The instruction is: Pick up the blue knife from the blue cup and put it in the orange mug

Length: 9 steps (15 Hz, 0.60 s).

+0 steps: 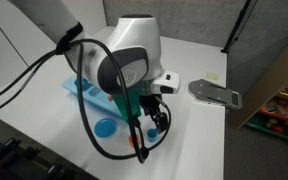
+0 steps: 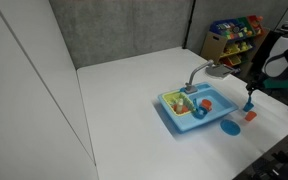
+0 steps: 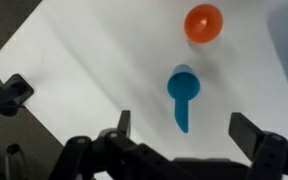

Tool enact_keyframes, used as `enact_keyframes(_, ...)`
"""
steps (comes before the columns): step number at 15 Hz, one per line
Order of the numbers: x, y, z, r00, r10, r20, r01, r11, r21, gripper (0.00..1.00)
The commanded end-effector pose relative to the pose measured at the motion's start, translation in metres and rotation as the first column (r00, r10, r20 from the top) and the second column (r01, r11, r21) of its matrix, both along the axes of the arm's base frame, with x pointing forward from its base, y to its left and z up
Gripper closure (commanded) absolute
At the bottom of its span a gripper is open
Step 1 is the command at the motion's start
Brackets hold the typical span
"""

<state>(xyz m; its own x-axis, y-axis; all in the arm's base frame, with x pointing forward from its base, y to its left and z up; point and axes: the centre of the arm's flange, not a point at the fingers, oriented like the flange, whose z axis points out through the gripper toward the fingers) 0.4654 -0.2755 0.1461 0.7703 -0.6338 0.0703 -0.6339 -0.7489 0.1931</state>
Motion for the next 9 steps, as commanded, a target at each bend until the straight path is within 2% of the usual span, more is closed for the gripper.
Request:
enact_keyframes(1,0.007,-0.016,-0.018,0.999,-0.001,0.044,0.001,1.000,-0.001,0.00)
enact_keyframes(9,0.006,-0.024,-0.050,0.998,-0.027,0.057,0.029,0.999,-0.023,0.00)
